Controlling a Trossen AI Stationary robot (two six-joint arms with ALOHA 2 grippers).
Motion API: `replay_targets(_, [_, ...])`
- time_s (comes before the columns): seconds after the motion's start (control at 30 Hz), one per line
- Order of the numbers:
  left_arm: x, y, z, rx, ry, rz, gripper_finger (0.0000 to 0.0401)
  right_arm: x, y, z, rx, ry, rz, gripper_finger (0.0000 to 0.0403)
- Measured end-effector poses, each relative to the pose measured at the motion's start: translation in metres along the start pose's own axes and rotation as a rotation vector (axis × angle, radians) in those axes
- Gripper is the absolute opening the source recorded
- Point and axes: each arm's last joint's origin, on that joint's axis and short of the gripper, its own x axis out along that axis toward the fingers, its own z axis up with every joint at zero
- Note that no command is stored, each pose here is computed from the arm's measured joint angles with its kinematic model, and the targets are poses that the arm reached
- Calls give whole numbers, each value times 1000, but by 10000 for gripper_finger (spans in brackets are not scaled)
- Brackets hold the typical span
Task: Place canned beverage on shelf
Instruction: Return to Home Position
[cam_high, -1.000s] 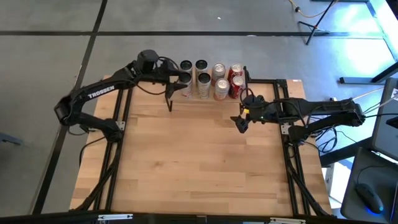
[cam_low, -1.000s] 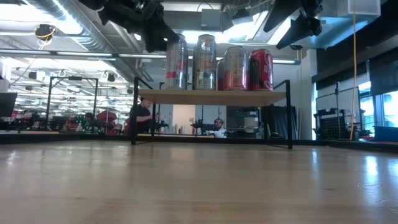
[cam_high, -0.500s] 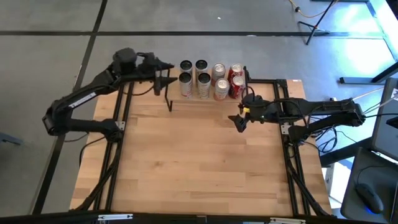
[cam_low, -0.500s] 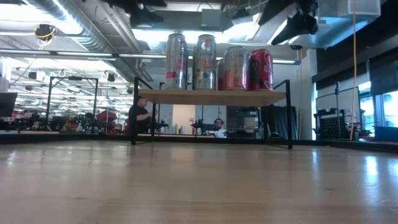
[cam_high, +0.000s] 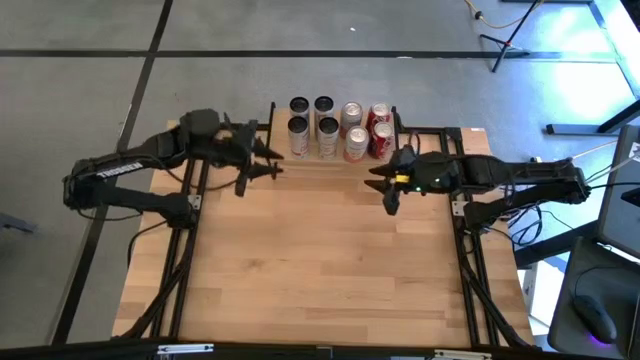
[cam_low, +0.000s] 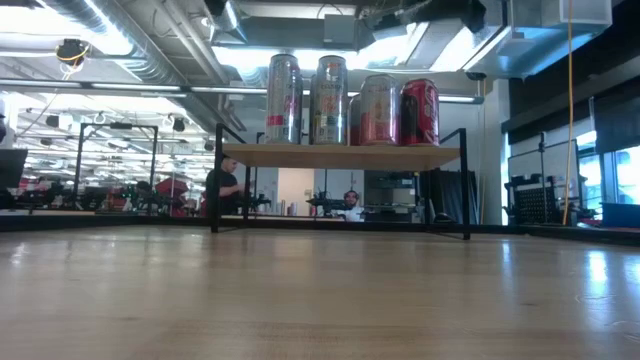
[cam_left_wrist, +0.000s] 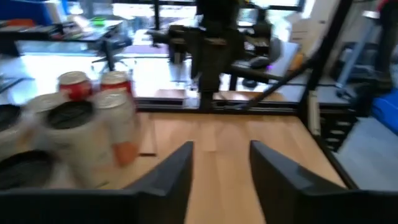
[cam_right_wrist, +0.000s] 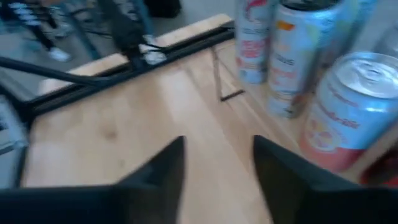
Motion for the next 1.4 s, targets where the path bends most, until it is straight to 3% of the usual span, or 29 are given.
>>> replay_targets(0.13, [6, -15, -23, -3, -8, -64, 75, -16, -2, 5, -23, -41, 64, 49])
replay_targets(0.2, [7, -21, -37, -18, -42, -87, 46, -26, -4, 7, -44, -69, 72, 13])
replay_targets(0.33, [4, -27, -59, -75, -84, -85, 7, -45, -12, 11, -68, -125, 75, 34])
replay_targets(0.5, [0, -28, -67, -66, -87, -54, 10, -63, -20, 0, -66, -151, 140, 43])
replay_targets(0.83, [3, -28, -68, -61, -79, -30, 23, -81, -46, -57, -3, -279, 229, 2])
replay_targets(1.03, [3, -32, -68, -49, -76, -56, 24, -85, -64, -97, 10, -310, 196, 14])
replay_targets(1.2, [5, -35, -76, -98, 7, -71, 24, -91, -69, -106, 70, -330, 217, 17])
replay_targets(1.4, [6, -39, -73, 27, -34, -90, 24, -84, -69, -119, -83, -349, 293, 17])
